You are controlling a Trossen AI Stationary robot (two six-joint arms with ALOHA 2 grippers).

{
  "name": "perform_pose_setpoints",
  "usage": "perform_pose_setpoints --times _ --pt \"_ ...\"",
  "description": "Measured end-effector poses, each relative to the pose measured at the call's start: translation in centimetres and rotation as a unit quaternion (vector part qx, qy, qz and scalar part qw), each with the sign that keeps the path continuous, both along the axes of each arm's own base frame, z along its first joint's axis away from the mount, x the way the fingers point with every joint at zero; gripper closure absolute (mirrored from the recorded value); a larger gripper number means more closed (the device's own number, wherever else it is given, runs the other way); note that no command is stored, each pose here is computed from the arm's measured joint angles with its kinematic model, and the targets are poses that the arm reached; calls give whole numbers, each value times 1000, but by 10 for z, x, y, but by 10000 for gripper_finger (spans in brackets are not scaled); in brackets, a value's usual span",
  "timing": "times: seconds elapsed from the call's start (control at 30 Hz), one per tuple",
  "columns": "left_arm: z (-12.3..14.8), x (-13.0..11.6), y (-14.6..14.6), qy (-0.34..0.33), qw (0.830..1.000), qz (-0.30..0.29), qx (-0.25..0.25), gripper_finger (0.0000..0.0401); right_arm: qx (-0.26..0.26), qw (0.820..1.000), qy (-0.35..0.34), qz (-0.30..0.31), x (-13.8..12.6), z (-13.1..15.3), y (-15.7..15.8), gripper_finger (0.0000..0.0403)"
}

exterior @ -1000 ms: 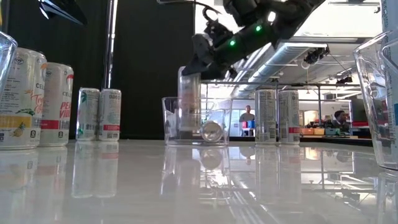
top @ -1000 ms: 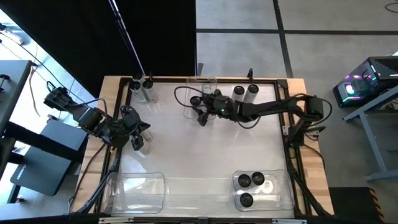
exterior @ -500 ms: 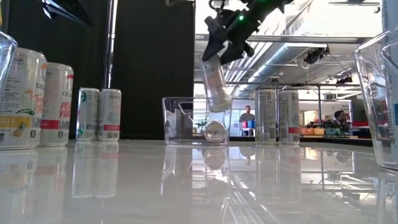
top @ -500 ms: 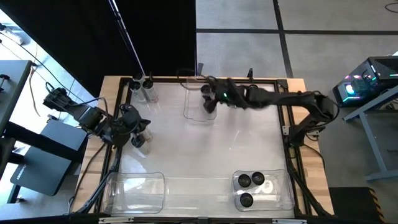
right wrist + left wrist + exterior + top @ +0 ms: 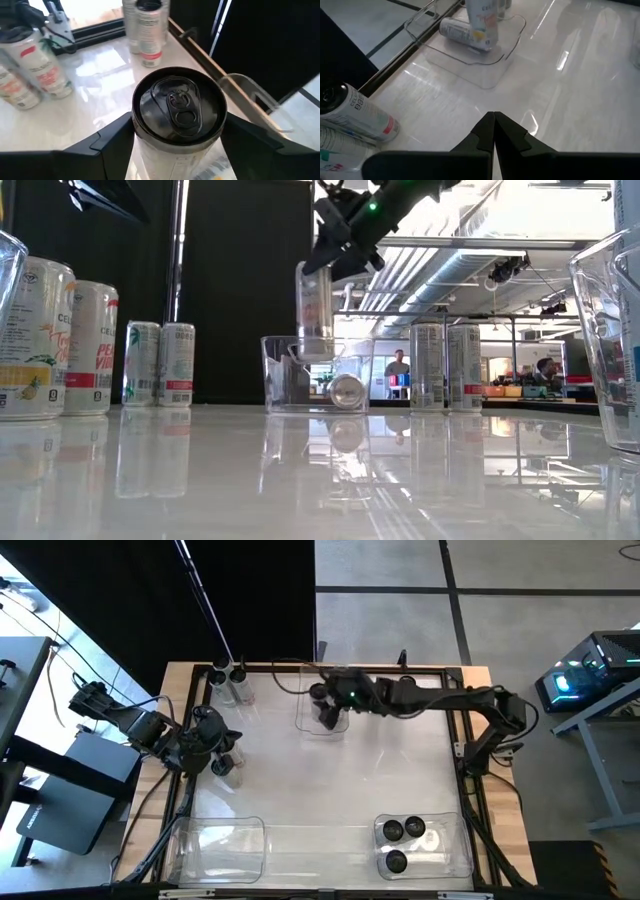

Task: Sort soda cans
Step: Put the right white yellow soda can into the top middle transparent bin

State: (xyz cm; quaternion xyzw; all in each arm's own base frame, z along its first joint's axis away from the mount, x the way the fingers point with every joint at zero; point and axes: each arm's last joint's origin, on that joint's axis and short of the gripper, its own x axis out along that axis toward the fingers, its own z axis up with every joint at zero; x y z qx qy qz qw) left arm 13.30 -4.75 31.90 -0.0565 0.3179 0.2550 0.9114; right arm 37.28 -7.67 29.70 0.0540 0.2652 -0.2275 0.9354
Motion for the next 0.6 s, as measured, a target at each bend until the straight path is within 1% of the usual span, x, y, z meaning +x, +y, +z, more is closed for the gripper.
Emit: perform_pose_setpoints --times 0.13,0.23,0.3,0.37,0.43,0.5,0.6 --pt "0 0 0 0 1000 -1 -1 401 -5 1000 -8 17 1 -15 10 162" --pt "0 0 0 0 1000 -1 -1 401 -38 999 -16 15 3 -20 17 174" --pt "0 0 0 0 1000 0 -1 401 -70 997 -25 9 5 -11 24 174" --pt "0 0 0 1 1000 -1 0 401 -106 993 -45 9 7 7 35 174" --pt "0 0 0 0 1000 0 0 401 -126 989 -67 33 10 24 51 174" --pt "0 0 0 1 1000 -1 0 401 -127 986 -82 67 12 34 70 174" --pt "0 0 0 2 1000 -3 2 401 -116 982 -92 120 13 38 96 174"
